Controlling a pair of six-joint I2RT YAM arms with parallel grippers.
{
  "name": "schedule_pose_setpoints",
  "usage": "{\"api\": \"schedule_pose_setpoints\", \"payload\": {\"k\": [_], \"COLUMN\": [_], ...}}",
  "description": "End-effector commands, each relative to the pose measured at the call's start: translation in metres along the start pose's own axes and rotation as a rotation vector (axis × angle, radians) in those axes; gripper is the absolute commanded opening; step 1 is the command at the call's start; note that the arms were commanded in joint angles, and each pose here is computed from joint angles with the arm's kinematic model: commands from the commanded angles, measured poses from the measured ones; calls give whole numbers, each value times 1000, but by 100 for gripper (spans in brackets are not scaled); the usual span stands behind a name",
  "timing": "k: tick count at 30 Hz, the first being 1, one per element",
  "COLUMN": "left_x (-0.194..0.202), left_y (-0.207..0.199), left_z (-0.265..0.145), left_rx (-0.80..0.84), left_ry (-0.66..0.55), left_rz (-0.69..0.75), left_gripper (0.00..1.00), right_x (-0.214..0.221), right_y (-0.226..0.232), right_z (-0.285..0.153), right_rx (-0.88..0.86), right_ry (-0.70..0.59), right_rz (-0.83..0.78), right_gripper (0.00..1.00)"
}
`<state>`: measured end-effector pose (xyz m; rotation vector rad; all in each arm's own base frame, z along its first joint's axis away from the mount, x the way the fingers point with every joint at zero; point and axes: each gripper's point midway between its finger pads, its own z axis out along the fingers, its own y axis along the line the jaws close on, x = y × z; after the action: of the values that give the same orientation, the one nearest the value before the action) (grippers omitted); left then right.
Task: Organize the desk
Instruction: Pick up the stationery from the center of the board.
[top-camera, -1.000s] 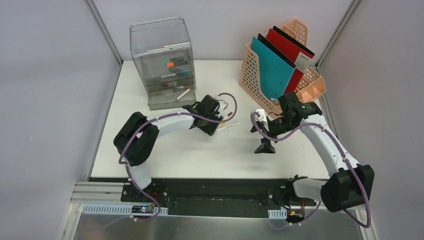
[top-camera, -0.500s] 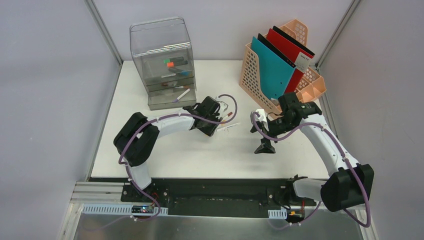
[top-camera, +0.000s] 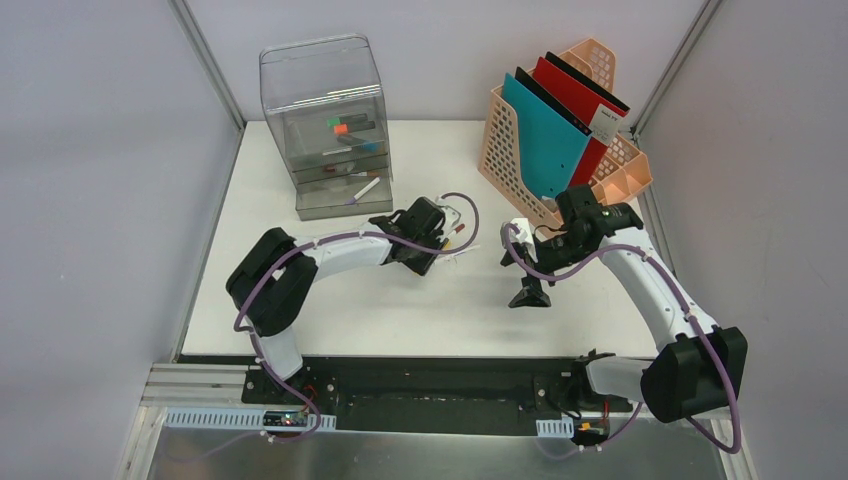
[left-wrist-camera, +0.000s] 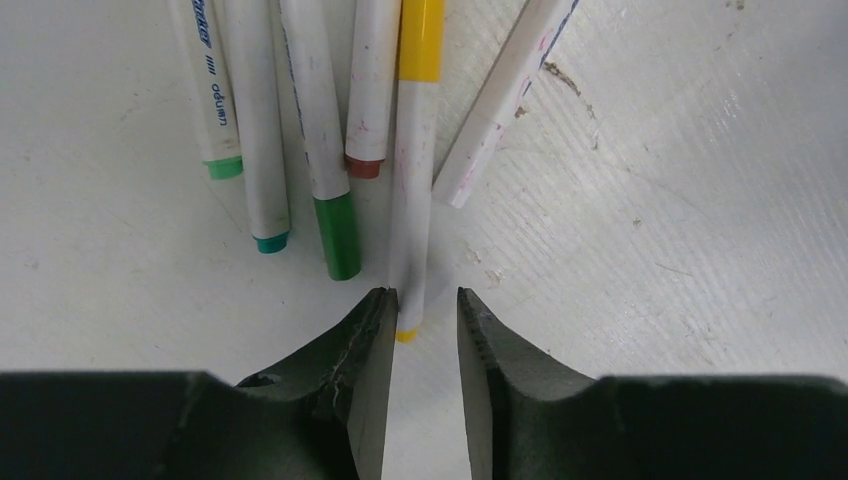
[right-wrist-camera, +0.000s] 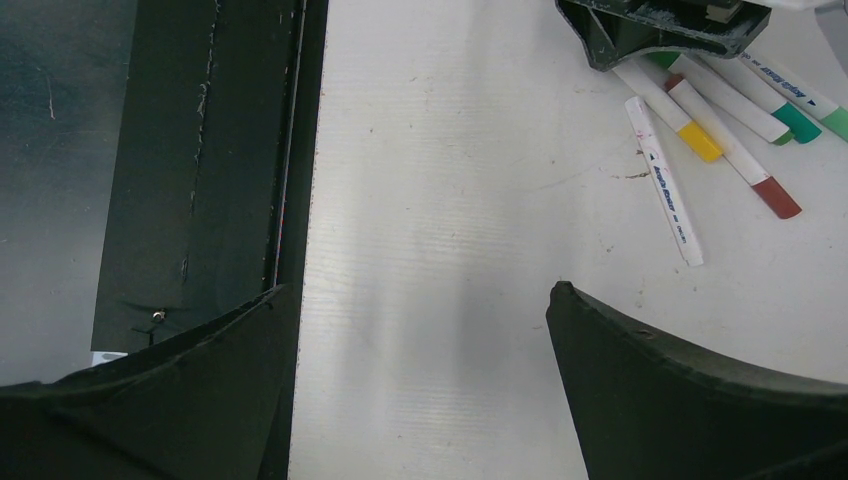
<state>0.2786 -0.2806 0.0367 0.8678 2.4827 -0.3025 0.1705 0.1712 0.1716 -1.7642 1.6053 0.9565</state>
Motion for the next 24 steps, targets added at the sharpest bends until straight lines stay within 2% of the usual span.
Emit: {"api": "schedule_pose_setpoints", "payload": {"k": [1, 24], "left_x": [-11, 5], "left_y": [-2, -5], "left_z": [-11, 13], "left_rx": [-20, -34], "left_ry": [-50, 33], "left_rz": [3, 12], "left_gripper": [29, 34], "right_x": [-10, -10], "right_y": [-2, -1], "right_z": [-3, -3], "right_rx": [1, -10], "right_ry": [-34, -31], "right_rz": [-46, -48], "right_gripper": [99, 99]}}
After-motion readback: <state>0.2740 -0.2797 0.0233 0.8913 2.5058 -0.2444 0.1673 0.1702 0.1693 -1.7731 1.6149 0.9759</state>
